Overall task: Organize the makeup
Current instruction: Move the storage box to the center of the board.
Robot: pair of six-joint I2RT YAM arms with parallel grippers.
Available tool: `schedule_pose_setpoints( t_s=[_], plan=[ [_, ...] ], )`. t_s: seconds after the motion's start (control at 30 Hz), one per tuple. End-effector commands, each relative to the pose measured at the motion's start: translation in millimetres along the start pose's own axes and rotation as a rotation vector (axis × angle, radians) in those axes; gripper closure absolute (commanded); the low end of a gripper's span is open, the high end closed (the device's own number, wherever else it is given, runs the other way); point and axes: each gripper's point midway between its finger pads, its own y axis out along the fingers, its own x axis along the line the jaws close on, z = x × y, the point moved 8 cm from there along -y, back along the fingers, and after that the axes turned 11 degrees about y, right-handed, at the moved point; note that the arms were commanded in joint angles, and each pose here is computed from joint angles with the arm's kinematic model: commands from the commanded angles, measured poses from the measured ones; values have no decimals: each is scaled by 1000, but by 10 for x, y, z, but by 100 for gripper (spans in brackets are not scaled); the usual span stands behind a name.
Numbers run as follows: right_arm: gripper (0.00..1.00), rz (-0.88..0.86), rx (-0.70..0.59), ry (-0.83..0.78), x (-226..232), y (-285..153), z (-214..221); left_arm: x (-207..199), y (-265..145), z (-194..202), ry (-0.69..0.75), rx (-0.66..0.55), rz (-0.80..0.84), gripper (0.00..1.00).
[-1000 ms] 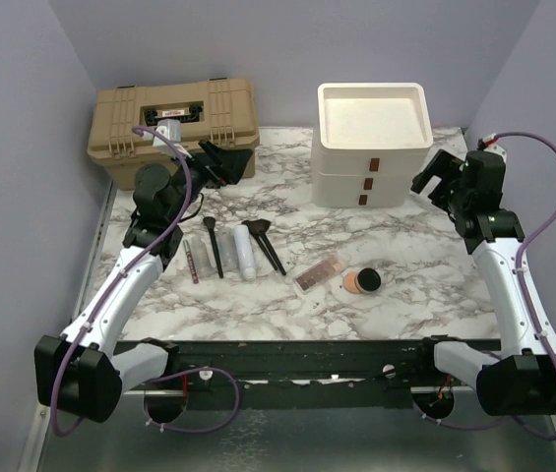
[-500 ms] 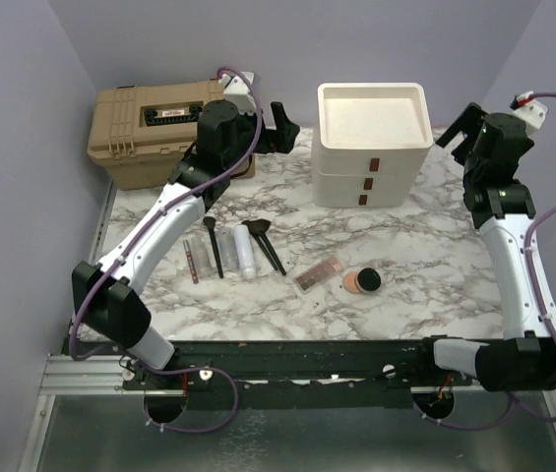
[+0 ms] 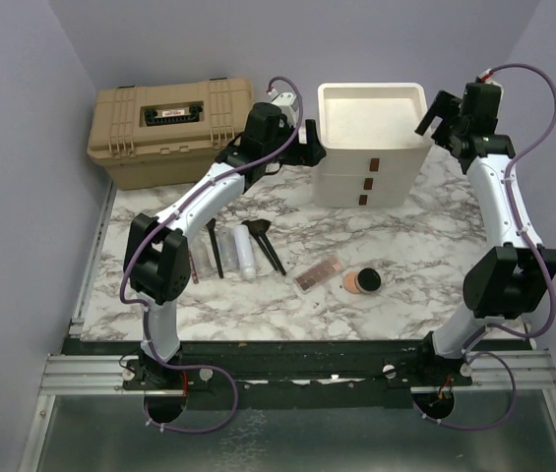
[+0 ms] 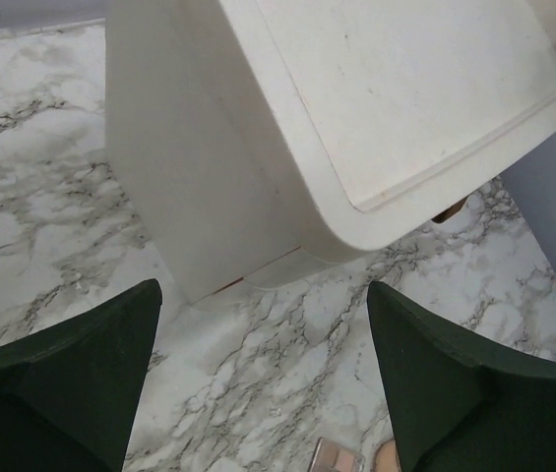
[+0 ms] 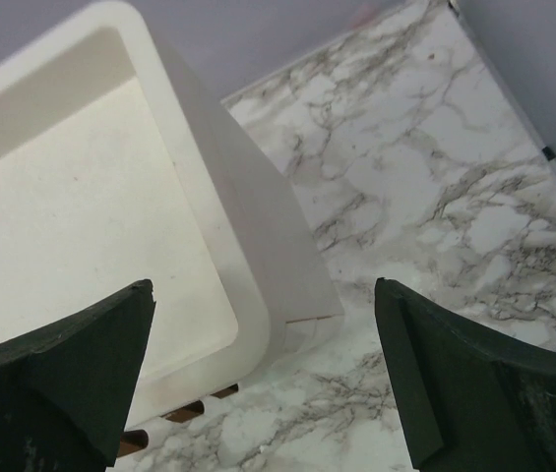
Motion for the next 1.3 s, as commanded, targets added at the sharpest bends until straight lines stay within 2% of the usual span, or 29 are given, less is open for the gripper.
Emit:
schedule_pose_setpoints(
  t_s=[0.0,0.13,0.23,0.47,0.7,0.93,1.17,1.27],
  plan=[
    [0,-36,180,-49,-10,116,211,-130,-39,-174,20,-42,45,14],
    [0,31,282,-60,-185,175,495,-183,-71,-135,22,-40,70,13],
    [0,29,303,-63,-294,132,677,-208,-95,-105,25,-43,91,12],
    [0,-81,433,-66,-308,-58,918,-179,-36,-18,44,-40,97,11],
    [2,-173,446,-62,-244,-305,895,-189,49,14,21,-38,125,10],
    [4,-83,390,-65,-357,-458,868,-166,90,38,-43,-56,137,8],
    [4,-105,450,4,-368,-556,1007,-153,-217,-2,-83,-233,125,3],
    [5,-139,466,39,-331,-592,1031,-4,-305,-36,-96,-246,108,3]
  ],
)
